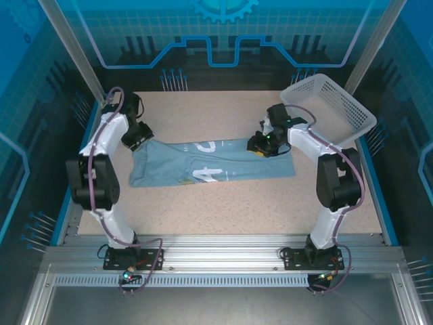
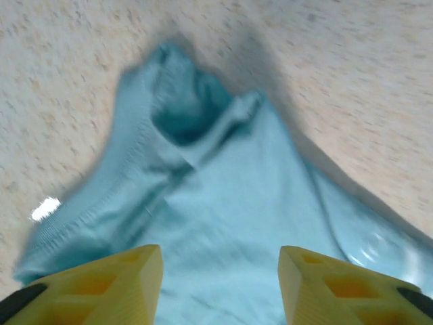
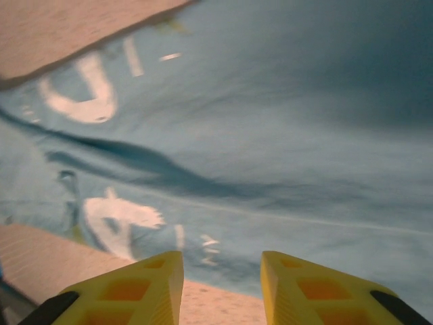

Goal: Fold and stack the t-shirts

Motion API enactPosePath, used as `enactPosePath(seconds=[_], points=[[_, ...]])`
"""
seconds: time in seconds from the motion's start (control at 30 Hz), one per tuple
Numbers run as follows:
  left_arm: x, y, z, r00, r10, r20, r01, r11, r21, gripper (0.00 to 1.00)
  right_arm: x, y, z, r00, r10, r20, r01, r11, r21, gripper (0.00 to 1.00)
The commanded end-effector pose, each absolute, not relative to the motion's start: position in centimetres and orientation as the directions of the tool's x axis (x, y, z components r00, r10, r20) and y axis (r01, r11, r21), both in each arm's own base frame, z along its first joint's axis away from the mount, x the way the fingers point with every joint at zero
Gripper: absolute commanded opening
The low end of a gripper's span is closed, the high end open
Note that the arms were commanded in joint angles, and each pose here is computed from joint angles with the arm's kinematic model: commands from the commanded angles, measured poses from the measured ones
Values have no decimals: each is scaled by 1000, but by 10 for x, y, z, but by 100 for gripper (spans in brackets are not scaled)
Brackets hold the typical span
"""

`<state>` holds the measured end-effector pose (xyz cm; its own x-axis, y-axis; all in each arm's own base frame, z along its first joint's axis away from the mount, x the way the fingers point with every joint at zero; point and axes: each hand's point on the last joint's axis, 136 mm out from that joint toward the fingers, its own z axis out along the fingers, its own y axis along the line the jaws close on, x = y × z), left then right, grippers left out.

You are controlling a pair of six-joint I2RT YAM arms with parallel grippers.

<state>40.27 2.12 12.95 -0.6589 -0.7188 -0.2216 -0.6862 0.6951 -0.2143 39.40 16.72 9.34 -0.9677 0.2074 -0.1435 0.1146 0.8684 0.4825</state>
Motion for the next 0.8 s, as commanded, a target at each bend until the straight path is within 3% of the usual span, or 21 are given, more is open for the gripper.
enactPosePath(seconds=[0.0,0.17,0.33,0.57,0.77], points=[[402,-18,102,-598,-797,-84,-745,592,-309,45,397,128,74,-972,200,-124,155,941,300,35],[422,-22,69,-517,-856,-18,-812,497,-305,35,407,98,55,-979,180,-99,165,976,140,34],[450,-3,52,-463,-886,-20,-850,450,-276,35,411,83,38,-984,172,-51,170,985,32,33],[413,9,7,-418,-907,56,-903,408,-130,30,399,70,18,-977,212,34,210,976,-63,33],[441,-2,-2,-452,-886,106,-880,423,-217,31,372,79,13,-961,246,123,242,969,-48,32]])
